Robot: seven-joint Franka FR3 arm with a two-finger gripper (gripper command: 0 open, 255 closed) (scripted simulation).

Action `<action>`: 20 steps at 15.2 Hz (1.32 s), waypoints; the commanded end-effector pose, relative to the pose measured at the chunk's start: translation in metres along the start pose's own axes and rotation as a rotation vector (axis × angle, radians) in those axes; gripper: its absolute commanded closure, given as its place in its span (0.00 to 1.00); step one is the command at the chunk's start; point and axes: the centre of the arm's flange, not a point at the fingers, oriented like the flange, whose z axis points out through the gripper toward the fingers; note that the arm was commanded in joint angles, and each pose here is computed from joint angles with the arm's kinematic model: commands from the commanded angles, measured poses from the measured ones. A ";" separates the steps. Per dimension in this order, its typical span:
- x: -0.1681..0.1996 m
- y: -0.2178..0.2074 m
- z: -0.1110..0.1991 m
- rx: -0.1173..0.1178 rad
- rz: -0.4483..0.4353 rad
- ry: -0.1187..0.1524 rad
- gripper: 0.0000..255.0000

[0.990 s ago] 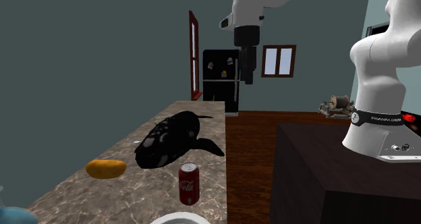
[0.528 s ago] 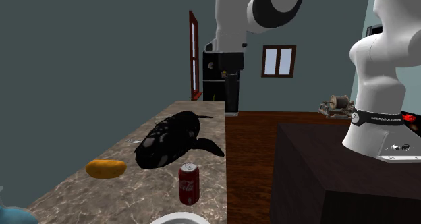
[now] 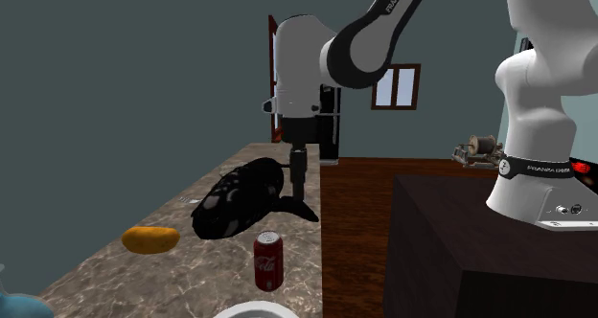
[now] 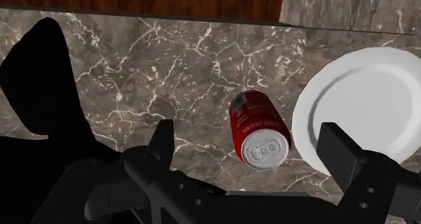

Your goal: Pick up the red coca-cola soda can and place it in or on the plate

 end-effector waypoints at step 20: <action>0.063 -0.033 0.117 0.015 0.008 0.012 0.00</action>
